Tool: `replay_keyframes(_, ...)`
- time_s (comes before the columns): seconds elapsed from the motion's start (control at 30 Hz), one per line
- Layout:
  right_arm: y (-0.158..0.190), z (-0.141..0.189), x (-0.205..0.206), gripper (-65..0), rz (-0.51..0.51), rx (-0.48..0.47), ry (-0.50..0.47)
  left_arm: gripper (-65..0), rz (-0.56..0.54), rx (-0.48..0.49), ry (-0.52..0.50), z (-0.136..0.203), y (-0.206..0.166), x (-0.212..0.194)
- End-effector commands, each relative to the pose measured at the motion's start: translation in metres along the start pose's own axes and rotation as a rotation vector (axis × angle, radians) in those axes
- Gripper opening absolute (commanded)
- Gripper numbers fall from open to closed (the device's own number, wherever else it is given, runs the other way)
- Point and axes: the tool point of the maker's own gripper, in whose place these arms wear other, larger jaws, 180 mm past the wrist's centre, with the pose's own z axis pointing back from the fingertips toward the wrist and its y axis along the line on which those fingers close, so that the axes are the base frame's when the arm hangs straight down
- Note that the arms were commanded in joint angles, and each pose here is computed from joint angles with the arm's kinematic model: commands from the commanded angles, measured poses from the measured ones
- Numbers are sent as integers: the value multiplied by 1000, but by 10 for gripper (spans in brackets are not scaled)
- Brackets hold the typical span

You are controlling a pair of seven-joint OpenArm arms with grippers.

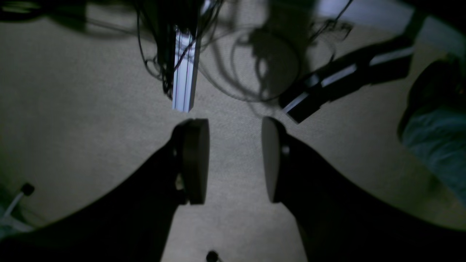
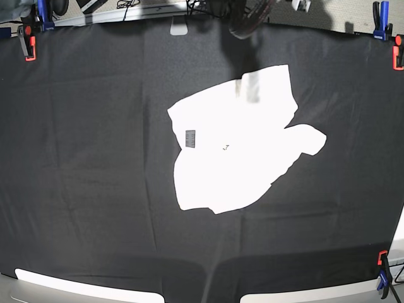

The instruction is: Layout the t-shirt on the table in an organized manner, then fold the t-shirt properly

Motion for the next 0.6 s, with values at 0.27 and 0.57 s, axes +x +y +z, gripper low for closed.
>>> replay_keyframes(0.27,21,57,-21,-414,86,63,-43,-401,-21,29,3,56,4,-18)
replay_keyframes(0.57,23,88,-11,-414,188,81,30,-401,197,156,-67,109,48,28)
